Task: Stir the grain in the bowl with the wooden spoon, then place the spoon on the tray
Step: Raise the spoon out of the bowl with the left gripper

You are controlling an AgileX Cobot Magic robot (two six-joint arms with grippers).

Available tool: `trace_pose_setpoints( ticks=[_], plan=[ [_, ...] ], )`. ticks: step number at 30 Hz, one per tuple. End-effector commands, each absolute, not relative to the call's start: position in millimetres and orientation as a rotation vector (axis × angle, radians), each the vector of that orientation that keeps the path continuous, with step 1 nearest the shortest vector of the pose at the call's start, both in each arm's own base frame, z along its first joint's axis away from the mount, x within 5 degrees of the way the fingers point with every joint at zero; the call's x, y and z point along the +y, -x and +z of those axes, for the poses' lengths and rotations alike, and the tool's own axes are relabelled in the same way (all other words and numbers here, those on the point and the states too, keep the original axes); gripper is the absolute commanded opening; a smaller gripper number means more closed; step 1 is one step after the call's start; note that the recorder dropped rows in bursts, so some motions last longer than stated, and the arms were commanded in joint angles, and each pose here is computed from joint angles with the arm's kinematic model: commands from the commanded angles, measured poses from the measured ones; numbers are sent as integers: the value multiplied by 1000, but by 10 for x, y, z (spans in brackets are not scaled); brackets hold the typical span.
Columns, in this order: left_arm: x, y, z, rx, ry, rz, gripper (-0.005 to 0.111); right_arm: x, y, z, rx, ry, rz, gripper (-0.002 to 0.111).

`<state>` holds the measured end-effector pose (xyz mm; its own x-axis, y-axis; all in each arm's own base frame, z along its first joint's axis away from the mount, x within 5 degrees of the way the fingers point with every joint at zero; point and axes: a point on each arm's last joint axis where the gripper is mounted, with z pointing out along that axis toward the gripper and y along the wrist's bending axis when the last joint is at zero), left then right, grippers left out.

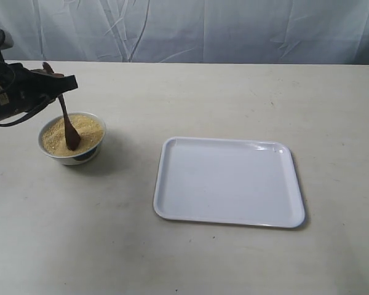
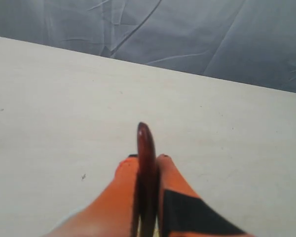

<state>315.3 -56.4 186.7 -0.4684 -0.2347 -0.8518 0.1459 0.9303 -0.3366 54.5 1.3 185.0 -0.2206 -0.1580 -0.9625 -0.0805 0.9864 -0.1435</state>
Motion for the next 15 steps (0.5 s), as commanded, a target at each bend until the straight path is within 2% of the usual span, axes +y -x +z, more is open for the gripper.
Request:
trace_pose_setpoints(
  ticks=[1, 10, 15],
  plan=[
    [-484, -3156, 1880, 2020, 73, -397, 0, 11, -544, 1858, 1779, 172, -75, 0],
    [-435, -3098, 2264, 1888, 77, -395, 0, 11, -544, 1858, 1779, 172, -75, 0],
    [-427, -3133, 2189, 1921, 1, -317, 0, 11, -544, 1858, 1779, 172, -75, 0]
  ],
)
